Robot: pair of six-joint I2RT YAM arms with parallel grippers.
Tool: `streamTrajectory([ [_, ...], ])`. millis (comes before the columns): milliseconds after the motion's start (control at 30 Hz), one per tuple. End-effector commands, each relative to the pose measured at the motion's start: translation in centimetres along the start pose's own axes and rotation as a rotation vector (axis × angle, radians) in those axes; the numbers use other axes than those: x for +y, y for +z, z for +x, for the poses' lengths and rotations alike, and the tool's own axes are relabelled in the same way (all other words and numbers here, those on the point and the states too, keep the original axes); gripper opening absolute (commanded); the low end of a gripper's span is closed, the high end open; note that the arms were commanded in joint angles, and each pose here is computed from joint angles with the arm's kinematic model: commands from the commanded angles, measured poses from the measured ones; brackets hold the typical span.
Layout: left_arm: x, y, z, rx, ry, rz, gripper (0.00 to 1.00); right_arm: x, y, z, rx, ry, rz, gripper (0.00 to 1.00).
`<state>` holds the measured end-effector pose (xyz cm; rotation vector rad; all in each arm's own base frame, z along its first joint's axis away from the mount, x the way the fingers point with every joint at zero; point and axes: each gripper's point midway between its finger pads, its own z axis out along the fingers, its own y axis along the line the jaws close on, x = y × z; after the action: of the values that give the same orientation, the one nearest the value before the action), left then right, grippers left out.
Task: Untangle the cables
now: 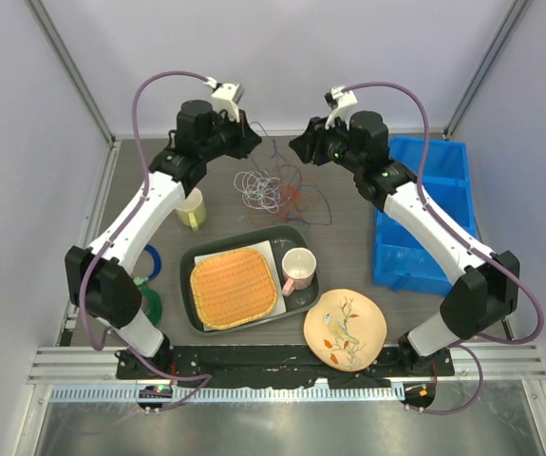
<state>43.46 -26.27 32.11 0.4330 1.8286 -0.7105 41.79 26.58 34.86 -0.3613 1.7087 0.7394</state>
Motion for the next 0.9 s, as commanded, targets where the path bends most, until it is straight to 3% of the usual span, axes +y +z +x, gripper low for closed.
streamTrajectory([
  [0,3.1,-3.7,-4.9,-0.106,-0.014,-0.166,0.0,-3.3,-1.5,0.6,-0.002,-0.11,0.167,0.58],
  [100,3.4,-5.1,-5.6,-0.134,0.006,-0.187,0.0,-3.1,-1.5,0.6,0.0,-0.224,0.129,0.75],
  [200,2.7,-6.2,-5.9,-0.146,0.022,-0.173,0.0,-0.9,-1.4,1.4,0.005,-0.316,-0.025,0.82],
  [467,0.0,-8.5,-6.1,-0.173,0.039,-0.07,0.0,4.9,-1.2,3.2,-0.001,-0.368,-0.413,0.82],
  [700,-2.6,-10.0,-6.5,-0.199,0.039,0.039,0.0,6.7,0.4,1.8,-0.107,-0.354,-0.504,0.83],
  [867,-3.8,-10.5,-7.4,-0.229,0.019,0.089,0.0,10.6,2.0,1.7,-0.153,-0.362,-0.565,0.82],
])
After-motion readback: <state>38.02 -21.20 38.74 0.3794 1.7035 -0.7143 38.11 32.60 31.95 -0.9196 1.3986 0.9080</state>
